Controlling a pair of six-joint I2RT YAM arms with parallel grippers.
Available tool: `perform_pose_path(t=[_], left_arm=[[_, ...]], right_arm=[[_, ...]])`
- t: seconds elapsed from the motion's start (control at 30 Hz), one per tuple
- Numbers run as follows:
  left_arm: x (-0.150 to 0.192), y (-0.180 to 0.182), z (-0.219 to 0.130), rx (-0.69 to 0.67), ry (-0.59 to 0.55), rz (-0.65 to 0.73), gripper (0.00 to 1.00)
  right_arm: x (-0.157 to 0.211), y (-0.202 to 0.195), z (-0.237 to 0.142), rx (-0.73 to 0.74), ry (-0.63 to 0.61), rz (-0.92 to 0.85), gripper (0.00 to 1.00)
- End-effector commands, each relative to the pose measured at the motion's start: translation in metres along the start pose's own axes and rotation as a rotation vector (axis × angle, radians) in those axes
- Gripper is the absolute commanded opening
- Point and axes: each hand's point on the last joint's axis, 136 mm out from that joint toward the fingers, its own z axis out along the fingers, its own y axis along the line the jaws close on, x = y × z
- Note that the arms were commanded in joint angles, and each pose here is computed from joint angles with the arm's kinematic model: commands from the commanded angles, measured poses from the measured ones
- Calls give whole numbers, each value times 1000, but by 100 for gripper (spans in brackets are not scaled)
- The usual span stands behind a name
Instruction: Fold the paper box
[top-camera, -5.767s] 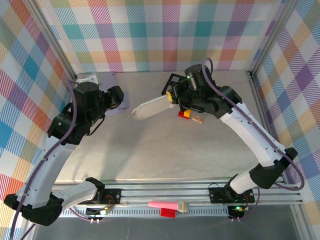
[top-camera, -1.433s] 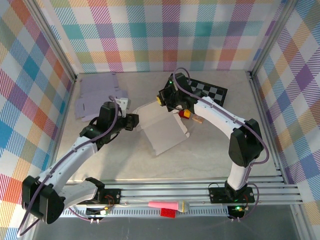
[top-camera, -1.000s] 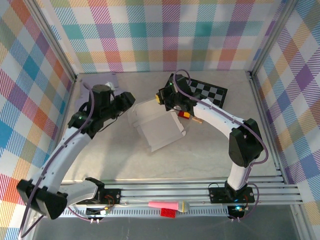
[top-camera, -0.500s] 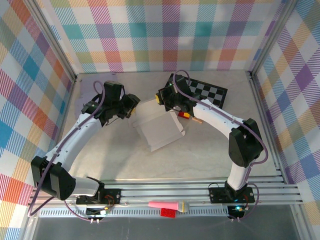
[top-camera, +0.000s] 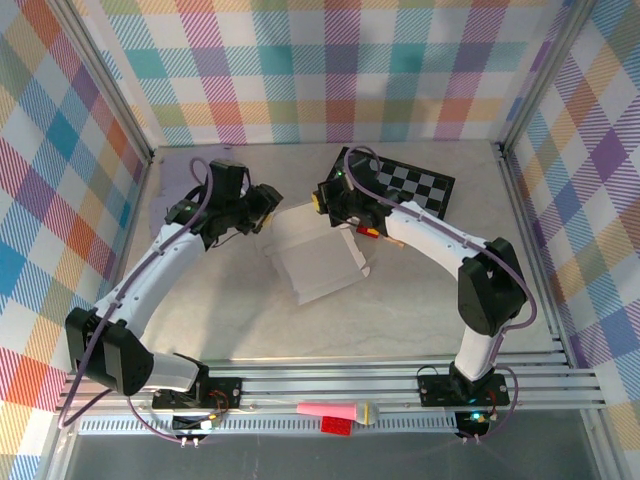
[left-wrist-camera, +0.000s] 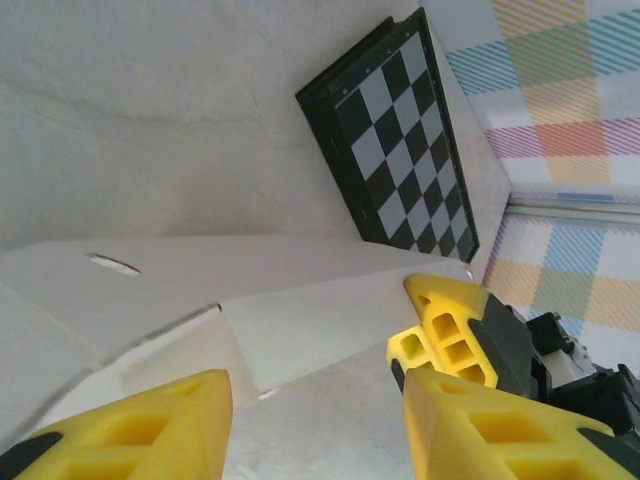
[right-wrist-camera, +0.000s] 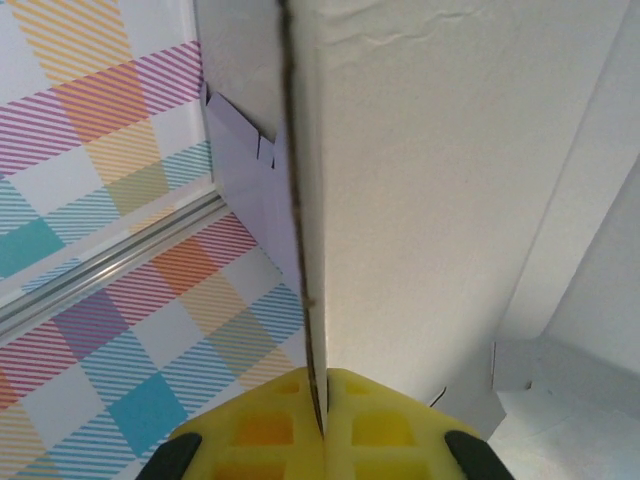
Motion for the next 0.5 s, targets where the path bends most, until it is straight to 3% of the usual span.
perform_pose_path(t=[0.0, 0.2, 0.47], left_arm=[[-27, 12, -36, 2, -86, 32, 49], [-53, 64, -53, -77, -153, -1, 48], [-45, 108, -43, -168, -150, 86, 44]], right_arm=[[5, 9, -17, -47, -15, 29, 0], [12, 1, -5, -85, 16, -42, 0], [20, 5, 7, -238, 38, -176, 0]])
